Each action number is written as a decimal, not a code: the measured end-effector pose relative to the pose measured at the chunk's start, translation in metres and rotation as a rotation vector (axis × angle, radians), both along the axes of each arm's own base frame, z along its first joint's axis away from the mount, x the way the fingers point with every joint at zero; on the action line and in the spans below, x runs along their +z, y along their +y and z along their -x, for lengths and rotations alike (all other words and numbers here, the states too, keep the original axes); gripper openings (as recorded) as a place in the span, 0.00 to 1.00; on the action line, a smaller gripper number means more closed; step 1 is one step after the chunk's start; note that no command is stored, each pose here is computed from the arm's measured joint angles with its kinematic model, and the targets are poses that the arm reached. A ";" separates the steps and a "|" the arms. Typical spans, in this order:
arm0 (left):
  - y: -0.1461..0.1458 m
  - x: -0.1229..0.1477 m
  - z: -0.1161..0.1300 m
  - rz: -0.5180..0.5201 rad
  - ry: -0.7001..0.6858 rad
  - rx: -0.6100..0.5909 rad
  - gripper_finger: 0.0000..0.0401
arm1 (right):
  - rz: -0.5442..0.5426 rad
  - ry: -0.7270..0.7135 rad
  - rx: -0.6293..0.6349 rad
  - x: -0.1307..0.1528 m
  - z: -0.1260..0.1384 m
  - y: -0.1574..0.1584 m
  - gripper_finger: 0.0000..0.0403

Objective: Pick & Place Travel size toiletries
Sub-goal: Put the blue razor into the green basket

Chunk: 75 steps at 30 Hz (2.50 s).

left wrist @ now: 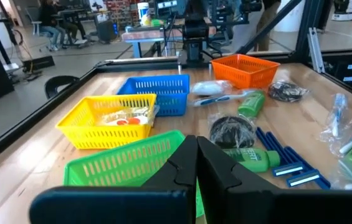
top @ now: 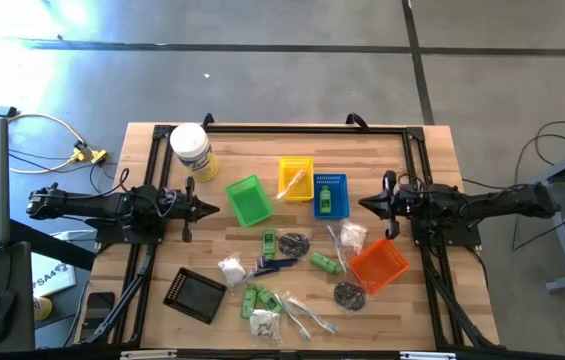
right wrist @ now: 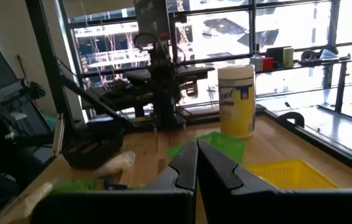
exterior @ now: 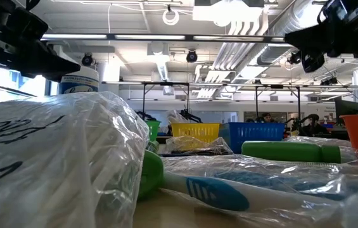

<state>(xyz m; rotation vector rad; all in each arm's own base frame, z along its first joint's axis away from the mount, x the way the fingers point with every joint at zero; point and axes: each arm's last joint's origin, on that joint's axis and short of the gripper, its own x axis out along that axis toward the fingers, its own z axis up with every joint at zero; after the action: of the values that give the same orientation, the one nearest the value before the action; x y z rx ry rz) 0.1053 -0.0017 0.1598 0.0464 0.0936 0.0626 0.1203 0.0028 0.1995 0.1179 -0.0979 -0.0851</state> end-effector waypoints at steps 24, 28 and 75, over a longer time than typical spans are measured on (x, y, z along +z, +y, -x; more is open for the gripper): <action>0.000 0.004 0.000 0.101 -0.054 0.020 0.00 | 0.219 0.695 0.334 0.014 -0.214 0.058 0.01; 0.000 0.003 0.000 0.102 -0.040 0.021 0.00 | 0.272 0.782 0.406 -0.006 -0.238 0.077 0.01; 0.000 0.001 0.000 0.125 -0.021 0.023 0.00 | 0.263 0.940 0.353 -0.063 -0.280 0.078 0.16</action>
<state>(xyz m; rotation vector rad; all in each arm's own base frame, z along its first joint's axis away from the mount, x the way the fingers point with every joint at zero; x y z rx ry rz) 0.1054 -0.0013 0.1607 -0.0803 0.0773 0.0801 0.4002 0.0807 0.1363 -0.1759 0.8470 0.2289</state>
